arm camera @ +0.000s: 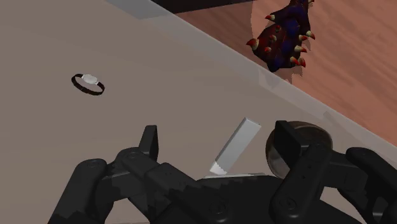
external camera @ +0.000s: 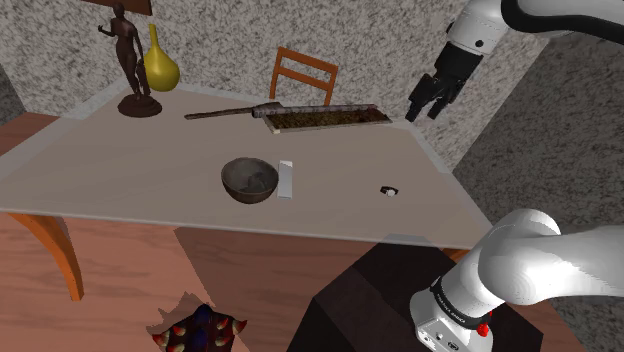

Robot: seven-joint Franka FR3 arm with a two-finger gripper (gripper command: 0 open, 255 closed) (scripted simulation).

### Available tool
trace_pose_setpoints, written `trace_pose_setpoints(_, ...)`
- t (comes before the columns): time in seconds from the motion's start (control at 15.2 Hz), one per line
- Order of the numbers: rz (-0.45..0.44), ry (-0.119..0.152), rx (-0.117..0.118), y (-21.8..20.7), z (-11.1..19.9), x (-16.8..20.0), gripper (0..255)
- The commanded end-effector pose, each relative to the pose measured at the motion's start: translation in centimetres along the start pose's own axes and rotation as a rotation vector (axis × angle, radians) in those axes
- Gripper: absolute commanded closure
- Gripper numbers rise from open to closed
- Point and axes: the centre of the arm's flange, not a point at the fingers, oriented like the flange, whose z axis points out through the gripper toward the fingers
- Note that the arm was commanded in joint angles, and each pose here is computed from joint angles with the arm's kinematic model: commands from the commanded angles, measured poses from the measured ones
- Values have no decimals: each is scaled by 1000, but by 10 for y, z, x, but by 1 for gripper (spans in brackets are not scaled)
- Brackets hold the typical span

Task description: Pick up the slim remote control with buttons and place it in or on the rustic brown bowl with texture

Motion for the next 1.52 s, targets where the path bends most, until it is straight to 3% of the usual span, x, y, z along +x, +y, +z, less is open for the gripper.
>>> trace_pose_setpoints(0.0,0,0,0,0,0,0,0)
trace_pose_setpoints(1.45,191,-35,-31,-88,225,169,0)
